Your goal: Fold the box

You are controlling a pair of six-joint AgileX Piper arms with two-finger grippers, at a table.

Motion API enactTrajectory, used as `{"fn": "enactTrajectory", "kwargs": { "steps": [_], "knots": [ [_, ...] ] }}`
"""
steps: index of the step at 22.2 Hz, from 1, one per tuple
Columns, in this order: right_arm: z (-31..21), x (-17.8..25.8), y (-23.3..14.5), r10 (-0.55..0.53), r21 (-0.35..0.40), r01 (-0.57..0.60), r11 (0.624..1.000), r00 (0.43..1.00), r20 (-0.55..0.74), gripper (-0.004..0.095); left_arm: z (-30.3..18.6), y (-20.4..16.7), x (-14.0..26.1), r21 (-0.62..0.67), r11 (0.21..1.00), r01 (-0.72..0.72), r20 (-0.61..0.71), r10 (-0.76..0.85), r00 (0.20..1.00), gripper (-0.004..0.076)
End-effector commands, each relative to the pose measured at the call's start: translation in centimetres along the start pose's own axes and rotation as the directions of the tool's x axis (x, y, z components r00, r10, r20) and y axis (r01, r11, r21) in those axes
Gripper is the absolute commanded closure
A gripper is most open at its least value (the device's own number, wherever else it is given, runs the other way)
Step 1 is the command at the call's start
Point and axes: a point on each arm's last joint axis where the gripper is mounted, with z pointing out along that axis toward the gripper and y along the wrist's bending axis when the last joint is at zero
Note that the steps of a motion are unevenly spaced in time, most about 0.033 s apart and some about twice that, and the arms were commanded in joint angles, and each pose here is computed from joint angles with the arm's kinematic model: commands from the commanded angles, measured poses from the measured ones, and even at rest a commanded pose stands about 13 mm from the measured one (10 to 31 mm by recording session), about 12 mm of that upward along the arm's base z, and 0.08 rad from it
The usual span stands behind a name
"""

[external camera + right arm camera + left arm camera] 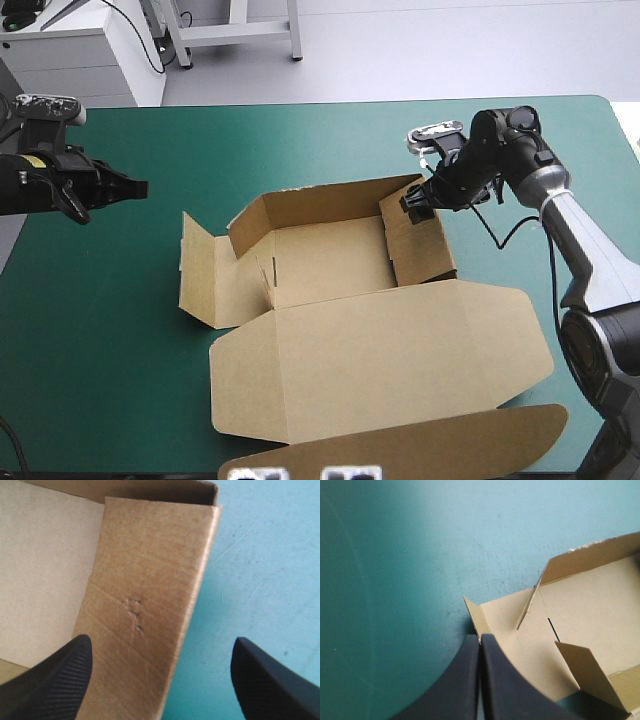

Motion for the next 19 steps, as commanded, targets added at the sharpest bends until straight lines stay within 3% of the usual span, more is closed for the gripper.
{"fn": "enactTrajectory", "kwargs": {
  "steps": [1,7,11,15,19],
  "knots": [
    [-4.1,0.3,0.3,-0.022,0.024,0.021,0.999,0.998,0.065,0.018,-1.9,-0.4,-0.7,-0.029,0.999,-0.021,0.099,0.024,0.995,0.0733],
    [-1.7,1.0,0.0,-0.006,0.013,0.006,1.0,1.0,-0.013,0.018,-1.9,0.4,-0.3,-0.117,0.992,-0.037,0.043,0.042,0.998,0.0733],
    [1.3,1.5,-0.2,0.009,-0.01,-0.01,1.0,0.995,-0.1,0.0184,-1.8,0.4,-0.1,-0.109,0.994,-0.028,0.03,0.031,0.999,0.0733],
    [2.8,1.4,0.0,0.03,-0.057,-0.037,0.998,0.991,-0.129,0.0312,-1.5,0.4,0.0,-0.105,0.994,-0.024,0.024,0.027,0.999,0.0733],
    [2.8,1.4,0.0,0.024,-0.065,-0.033,0.997,0.991,-0.128,0.0557,-1.4,0.4,0.2,-0.102,0.995,-0.023,0.014,0.025,1.0,0.0733]
  ]
}}
